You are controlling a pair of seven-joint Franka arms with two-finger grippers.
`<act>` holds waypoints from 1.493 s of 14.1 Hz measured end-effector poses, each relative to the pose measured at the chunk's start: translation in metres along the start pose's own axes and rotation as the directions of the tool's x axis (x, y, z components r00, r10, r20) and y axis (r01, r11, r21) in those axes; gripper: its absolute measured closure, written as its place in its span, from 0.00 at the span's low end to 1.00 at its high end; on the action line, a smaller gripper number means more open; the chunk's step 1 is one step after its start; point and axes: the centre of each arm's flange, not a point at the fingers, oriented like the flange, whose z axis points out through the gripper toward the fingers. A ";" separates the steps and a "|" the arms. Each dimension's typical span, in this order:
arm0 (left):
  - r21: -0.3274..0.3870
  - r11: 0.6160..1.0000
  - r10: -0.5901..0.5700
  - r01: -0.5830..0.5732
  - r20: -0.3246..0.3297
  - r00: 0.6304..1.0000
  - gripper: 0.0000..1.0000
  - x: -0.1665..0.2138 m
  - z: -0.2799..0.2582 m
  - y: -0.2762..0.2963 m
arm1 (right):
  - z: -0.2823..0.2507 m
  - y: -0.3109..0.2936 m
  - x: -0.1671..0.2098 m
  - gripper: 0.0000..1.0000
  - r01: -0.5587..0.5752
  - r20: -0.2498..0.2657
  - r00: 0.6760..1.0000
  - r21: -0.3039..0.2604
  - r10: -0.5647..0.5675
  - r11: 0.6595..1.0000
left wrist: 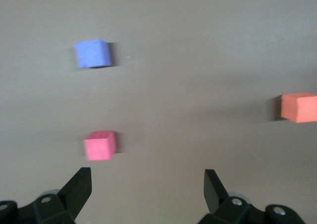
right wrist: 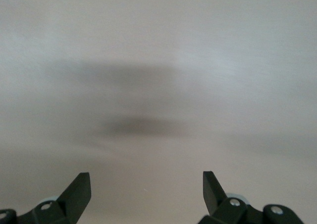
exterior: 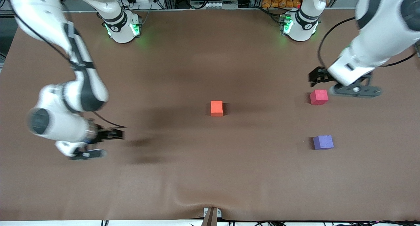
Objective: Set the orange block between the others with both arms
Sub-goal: 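Reach the left gripper to the orange cube and grasp it, then carry the orange cube with the left gripper toward the pink cube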
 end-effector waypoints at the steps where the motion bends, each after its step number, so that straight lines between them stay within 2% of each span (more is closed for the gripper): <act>1: -0.006 1.000 -0.023 0.023 -0.003 1.000 0.00 0.005 0.015 0.026 | -0.023 0.025 -0.015 0.00 -0.002 0.006 1.000 0.000 0.002 1.000; 3: -0.015 0.997 -0.073 0.073 0.010 0.997 0.00 0.014 0.053 0.087 | -0.074 0.053 -0.046 0.00 -0.018 0.023 1.000 -0.003 0.018 1.000; 6: -0.025 0.987 -0.159 0.160 0.044 0.986 0.00 0.025 0.115 0.185 | -0.141 0.050 -0.088 0.00 -0.013 0.042 0.999 -0.044 0.015 0.999; 8: -0.048 0.975 -0.214 0.216 0.042 0.976 0.00 0.028 0.154 0.243 | -0.170 0.045 -0.109 0.00 -0.014 0.048 0.999 -0.065 0.017 0.998; 10: -0.071 0.974 -0.212 0.214 0.037 0.977 0.00 0.028 0.192 0.279 | -0.187 0.047 -0.125 0.00 -0.029 0.055 0.998 -0.072 0.033 0.997; 14: -0.083 0.980 -0.180 0.183 0.041 0.983 0.00 0.023 0.249 0.309 | -0.199 0.053 -0.144 0.00 -0.099 0.084 0.991 -0.084 0.106 0.992; 17: -0.067 0.987 -0.145 0.148 0.058 0.988 0.00 0.014 0.270 0.321 | -0.207 0.050 -0.147 0.00 -0.115 0.070 0.990 -0.117 0.123 0.986; 21: -0.042 0.994 -0.096 0.100 0.087 0.992 0.00 -0.004 0.299 0.339 | -0.227 0.053 -0.161 0.00 -0.134 0.043 0.989 -0.124 0.141 0.983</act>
